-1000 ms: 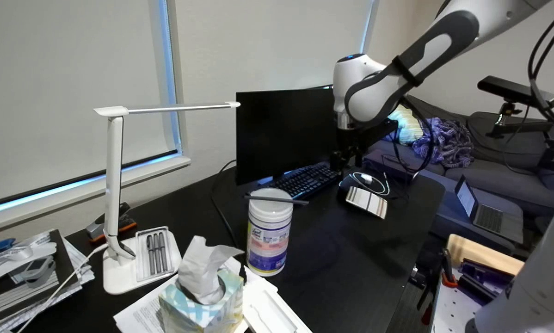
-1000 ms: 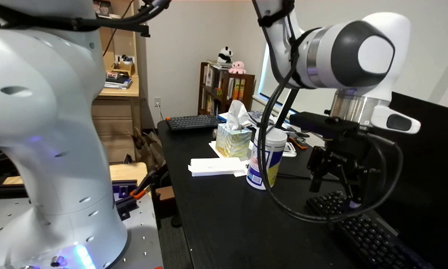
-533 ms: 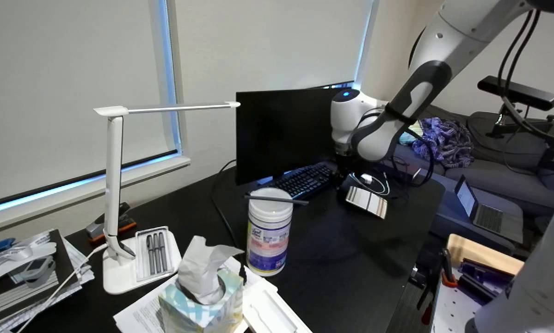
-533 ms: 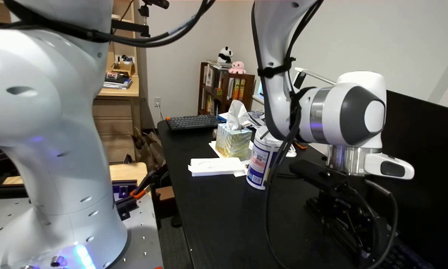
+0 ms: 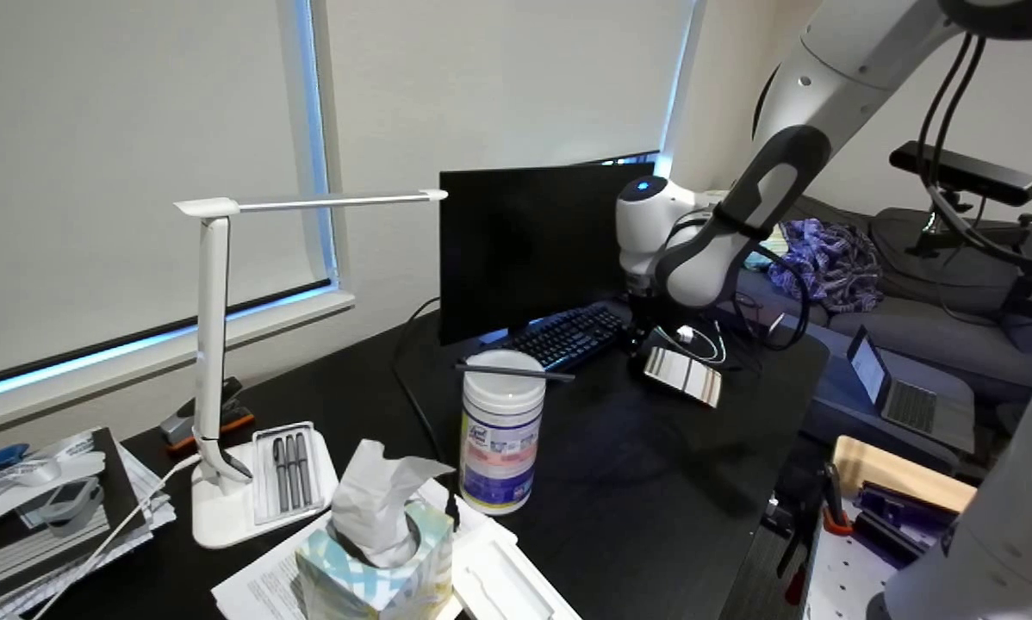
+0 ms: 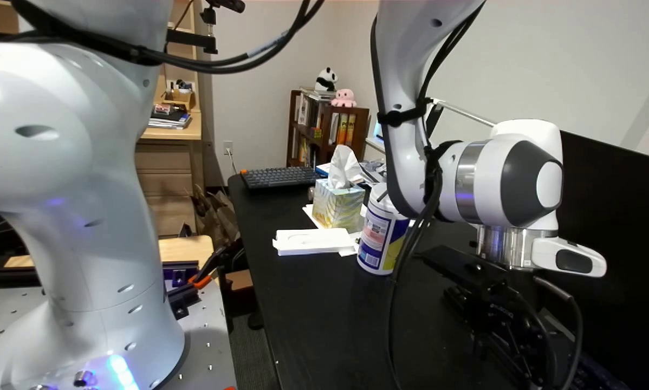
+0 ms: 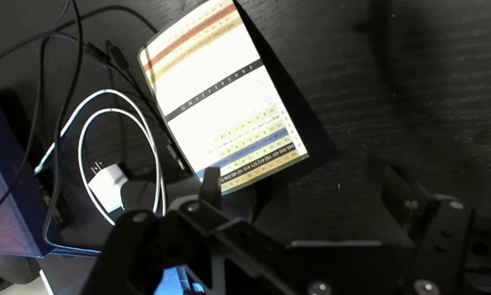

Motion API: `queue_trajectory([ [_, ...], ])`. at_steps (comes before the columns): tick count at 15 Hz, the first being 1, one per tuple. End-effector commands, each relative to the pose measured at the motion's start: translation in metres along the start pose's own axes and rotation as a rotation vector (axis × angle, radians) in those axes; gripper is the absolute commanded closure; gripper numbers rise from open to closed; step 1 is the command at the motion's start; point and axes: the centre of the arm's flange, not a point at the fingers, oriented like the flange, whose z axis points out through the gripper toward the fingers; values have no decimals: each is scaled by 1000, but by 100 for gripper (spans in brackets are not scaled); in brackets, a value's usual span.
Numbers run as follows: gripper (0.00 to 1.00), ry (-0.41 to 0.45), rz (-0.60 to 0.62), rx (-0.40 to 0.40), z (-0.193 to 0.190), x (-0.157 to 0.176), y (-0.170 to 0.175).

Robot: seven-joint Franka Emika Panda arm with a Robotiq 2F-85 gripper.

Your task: Move the striped paper from the right side of the desk to the left side of the desk

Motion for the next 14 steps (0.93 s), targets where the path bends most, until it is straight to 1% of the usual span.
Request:
queue_trajectory([
  [1,0,-18,96,-42,0,6,-7],
  [4,0,-17,246,-81,8,20,-13],
  [6,0,-45,301,-123,20,29,-19],
  [7,0,-72,322,-145,29,35,-23],
  [9,0,-95,348,-165,45,44,-30],
  [12,0,-68,365,-142,64,57,-39],
  [14,0,-69,374,-135,72,66,-42],
])
